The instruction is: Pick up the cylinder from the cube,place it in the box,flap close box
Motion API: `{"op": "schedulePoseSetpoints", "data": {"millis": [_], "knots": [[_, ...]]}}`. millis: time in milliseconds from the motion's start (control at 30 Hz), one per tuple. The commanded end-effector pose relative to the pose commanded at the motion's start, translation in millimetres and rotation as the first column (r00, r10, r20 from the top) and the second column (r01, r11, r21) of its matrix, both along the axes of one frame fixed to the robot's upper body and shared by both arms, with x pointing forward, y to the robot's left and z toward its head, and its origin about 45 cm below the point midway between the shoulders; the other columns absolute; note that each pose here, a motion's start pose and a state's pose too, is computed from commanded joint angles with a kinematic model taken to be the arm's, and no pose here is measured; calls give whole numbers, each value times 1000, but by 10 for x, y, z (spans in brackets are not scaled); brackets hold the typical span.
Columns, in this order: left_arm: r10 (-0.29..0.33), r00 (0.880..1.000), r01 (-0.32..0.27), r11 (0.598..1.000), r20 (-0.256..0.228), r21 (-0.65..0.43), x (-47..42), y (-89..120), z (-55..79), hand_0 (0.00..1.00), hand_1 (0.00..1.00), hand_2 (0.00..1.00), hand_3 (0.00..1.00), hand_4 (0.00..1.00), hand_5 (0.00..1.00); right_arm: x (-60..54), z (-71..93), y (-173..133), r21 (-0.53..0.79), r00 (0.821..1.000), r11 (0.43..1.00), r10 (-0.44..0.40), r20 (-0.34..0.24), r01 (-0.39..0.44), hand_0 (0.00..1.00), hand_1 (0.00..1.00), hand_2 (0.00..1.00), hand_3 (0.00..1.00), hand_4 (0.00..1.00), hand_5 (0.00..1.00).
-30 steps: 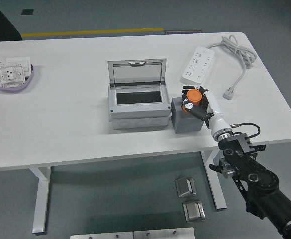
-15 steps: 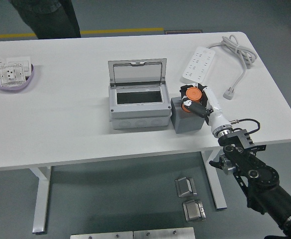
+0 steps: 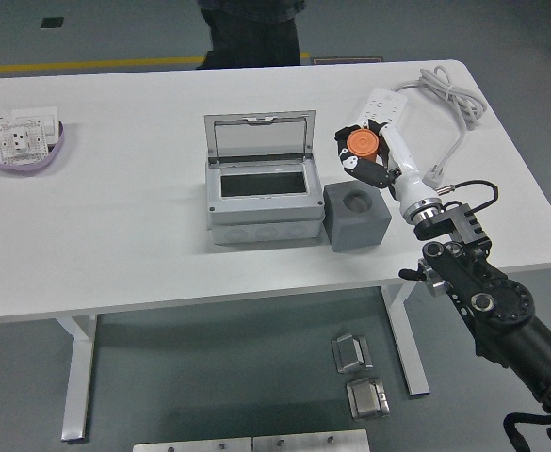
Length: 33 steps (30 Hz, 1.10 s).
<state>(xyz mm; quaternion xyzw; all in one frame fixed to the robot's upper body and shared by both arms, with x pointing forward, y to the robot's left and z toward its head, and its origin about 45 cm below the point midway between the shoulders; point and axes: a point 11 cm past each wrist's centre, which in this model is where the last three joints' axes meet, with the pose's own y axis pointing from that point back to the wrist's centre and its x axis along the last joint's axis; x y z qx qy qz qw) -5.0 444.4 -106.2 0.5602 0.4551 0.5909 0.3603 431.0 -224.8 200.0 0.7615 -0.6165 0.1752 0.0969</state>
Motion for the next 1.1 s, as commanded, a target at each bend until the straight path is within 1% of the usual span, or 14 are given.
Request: {"op": "schedulePoseSetpoints", "data": {"millis": [67,167,200,300,367,400,633,767,1100], "knots": [[1,1000,-1,1000,-2,2,-6,11,4,695,676,696,810,766,436,39,117,129,-52,999,998,36,20,-34,736,626,595,486,2,2],[2,1000,-2,1000,-7,7,-15,32,12,695,676,696,810,766,436,87,243,345,-137,995,987,94,34,-88,736,626,595,486,2,2],[2,1000,-2,1000,-8,8,-17,38,15,695,676,696,811,770,450,100,266,407,-164,993,981,110,34,-103,419,443,561,463,24,2],[1,1000,-1,1000,-9,11,-17,55,21,695,676,696,811,770,450,142,294,618,-257,988,955,154,17,-145,419,443,561,463,24,2],[0,1000,0,1000,-8,12,-11,60,24,695,676,696,811,770,450,157,265,726,-308,985,937,172,0,-163,419,443,561,463,24,2],[0,1000,0,1000,-8,12,-10,61,24,695,676,696,811,771,454,161,253,754,-321,984,932,176,-5,-168,193,257,478,385,28,2],[-3,1000,3,1000,-10,13,-4,70,28,694,676,696,811,773,457,170,72,993,-400,975,889,211,-70,-221,186,250,468,383,33,2],[-7,1000,7,1000,-9,15,15,78,32,694,676,696,811,773,457,206,12,1035,-442,972,866,217,-93,-236,186,250,468,383,33,2],[-22,1000,22,1000,-4,18,75,99,43,694,676,696,811,775,461,343,26,1039,-562,966,787,235,-106,-253,181,250,468,387,34,2]]}}
